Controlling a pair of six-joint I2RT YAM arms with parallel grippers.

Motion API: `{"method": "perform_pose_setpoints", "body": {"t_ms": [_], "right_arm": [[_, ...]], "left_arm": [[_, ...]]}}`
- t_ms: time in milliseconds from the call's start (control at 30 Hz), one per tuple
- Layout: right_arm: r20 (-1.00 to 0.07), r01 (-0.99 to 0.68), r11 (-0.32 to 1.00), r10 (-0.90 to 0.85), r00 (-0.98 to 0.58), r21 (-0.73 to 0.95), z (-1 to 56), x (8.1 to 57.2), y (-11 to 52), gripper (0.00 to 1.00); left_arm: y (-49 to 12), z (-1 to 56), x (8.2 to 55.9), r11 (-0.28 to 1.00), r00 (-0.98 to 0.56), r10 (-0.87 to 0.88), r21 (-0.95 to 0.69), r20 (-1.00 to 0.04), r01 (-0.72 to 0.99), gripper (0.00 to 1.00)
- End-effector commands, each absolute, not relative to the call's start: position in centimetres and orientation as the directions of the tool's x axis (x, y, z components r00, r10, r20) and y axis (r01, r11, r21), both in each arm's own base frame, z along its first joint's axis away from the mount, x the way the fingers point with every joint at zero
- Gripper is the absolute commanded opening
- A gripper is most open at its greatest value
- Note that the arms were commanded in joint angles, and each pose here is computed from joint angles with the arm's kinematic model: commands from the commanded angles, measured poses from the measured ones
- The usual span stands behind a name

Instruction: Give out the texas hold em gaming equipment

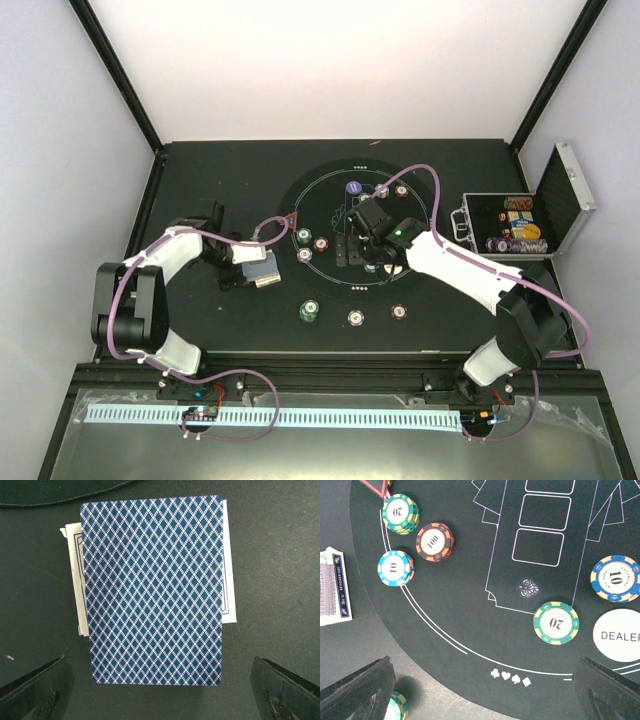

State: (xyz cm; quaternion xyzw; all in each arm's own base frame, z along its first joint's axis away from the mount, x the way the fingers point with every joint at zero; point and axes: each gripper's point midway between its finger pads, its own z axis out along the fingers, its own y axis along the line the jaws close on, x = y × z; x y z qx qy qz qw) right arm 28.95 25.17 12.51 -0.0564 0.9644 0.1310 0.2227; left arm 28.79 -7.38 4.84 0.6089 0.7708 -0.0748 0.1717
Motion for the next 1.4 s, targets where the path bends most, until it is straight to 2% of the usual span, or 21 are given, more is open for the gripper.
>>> {"method": "perform_pose_setpoints", "body": {"t_ms": [0,1067,1367], "right_arm": [[-0.461,-0.147,0.961,-0.024,-0.887,0.233,13.3,29.2,25.3,1.0],[-0.467,-0.1,0.97,0.014,-0.884,0.22,12.8,28.6,23.8,0.98],[-0.463,-0.102,0.971,0.011,-0.886,0.218,12.6,28.4,23.8,0.96]], "left_arm": [[-7.5,4.2,29.2,0.256,-0.207,0.915,0.102,-0.345,0.961,0.99],[-8.0,1.8,28.8,0.274,-0.246,0.918,0.052,-0.312,0.96,0.99],[-7.9,1.5,28.6,0.264,-0.235,0.923,0.056,-0.305,0.963,0.89]]}}
